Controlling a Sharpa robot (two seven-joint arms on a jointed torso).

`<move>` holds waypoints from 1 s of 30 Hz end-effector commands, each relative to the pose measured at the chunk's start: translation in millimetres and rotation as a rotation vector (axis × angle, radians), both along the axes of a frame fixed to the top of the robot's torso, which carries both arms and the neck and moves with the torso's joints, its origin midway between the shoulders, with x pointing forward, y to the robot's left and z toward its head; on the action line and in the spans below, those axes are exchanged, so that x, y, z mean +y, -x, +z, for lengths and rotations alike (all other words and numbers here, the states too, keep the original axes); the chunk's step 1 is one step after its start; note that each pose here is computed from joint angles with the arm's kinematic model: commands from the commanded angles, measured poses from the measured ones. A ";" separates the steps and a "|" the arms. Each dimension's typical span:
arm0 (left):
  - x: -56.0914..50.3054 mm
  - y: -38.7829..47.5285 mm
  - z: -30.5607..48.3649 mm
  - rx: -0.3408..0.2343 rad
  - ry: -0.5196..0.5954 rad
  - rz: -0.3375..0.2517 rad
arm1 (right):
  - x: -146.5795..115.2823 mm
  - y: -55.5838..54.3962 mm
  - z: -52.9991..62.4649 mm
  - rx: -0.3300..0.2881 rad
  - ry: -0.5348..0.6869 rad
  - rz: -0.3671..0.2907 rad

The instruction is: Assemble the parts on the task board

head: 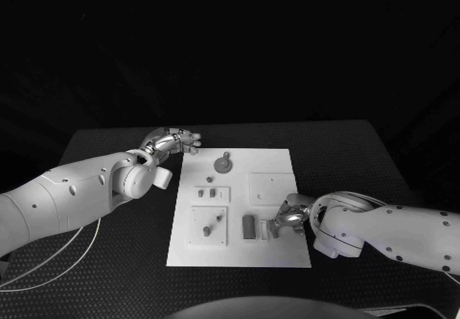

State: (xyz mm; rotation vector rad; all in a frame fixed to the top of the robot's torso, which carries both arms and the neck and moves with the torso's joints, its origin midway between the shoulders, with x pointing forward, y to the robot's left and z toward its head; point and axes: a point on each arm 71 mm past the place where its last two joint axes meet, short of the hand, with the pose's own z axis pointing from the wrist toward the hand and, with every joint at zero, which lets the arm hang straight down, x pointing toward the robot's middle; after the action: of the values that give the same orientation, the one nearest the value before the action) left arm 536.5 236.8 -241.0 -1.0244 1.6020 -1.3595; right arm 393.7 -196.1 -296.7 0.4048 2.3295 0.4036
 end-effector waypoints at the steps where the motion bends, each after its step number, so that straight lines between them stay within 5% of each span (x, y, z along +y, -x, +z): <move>1: -2.1 0.5 0.8 -0.003 0.005 -0.017 | 1.6 0.9 -1.3 0.028 -0.036 -0.038; 30: -2.6 0.8 0.4 0.000 0.004 -0.029 | 15.9 3.0 -6.3 0.071 -0.066 -0.013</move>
State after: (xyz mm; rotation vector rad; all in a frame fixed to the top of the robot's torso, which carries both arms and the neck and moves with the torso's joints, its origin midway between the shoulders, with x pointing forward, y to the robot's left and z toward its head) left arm 536.2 236.7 -241.4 -1.0210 1.6123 -1.3620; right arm 391.8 -182.1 -302.2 0.4755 2.3757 0.4499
